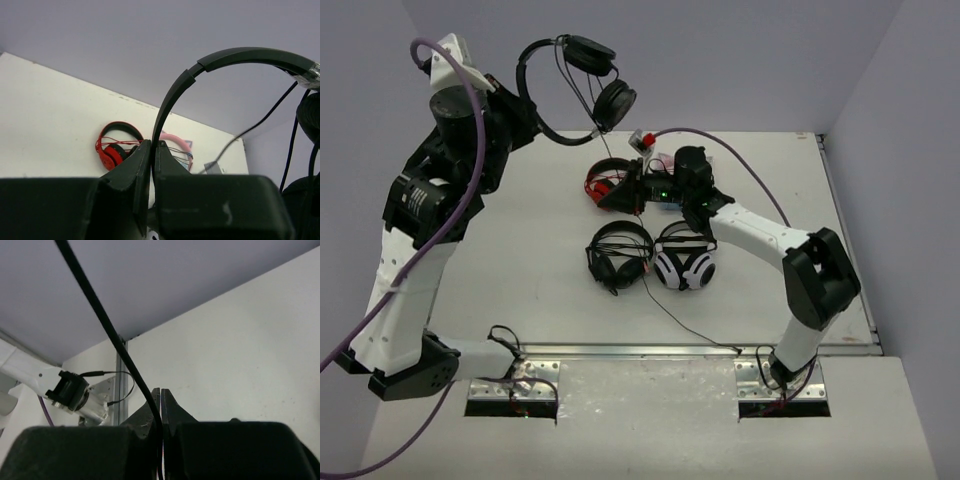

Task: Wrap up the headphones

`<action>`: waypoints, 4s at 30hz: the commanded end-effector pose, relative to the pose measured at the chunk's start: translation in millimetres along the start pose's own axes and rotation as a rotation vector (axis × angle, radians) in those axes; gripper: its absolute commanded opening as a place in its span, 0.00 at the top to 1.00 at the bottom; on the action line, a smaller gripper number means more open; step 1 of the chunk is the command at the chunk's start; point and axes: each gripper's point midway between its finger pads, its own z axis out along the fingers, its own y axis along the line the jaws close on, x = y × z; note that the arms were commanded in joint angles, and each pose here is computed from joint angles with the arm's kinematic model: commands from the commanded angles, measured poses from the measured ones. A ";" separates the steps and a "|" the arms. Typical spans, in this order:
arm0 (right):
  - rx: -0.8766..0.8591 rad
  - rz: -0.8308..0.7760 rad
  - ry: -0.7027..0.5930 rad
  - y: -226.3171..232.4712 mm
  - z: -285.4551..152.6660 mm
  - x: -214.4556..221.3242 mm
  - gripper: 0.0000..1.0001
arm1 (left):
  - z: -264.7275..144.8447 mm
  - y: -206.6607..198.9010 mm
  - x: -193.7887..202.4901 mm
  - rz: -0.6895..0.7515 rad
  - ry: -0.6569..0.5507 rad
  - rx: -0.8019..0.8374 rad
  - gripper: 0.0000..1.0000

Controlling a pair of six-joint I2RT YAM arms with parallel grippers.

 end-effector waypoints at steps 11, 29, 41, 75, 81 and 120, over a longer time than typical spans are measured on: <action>0.114 -0.233 0.030 70.0 -22.5 -0.1 0.99 | 102.0 85.8 -14.2 -0.058 -0.013 -0.260 1.00; 0.191 -0.610 0.366 77.5 -19.9 -57.3 0.99 | 107.3 171.1 152.1 0.426 0.304 -0.520 1.00; 0.544 -0.986 0.463 11.1 -67.6 -71.4 0.99 | 37.1 104.4 286.0 0.581 0.634 -0.004 1.00; 0.418 -0.483 0.198 -27.6 -71.9 -43.5 0.86 | -38.0 -16.9 126.3 0.231 0.113 0.433 1.00; 0.274 -0.367 0.059 -6.4 -54.6 -46.9 0.85 | -49.7 -27.1 75.1 0.147 0.003 0.429 1.00; 0.146 -0.358 0.221 79.9 -44.9 8.8 0.99 | 139.5 117.0 60.9 0.151 -0.024 -0.524 1.00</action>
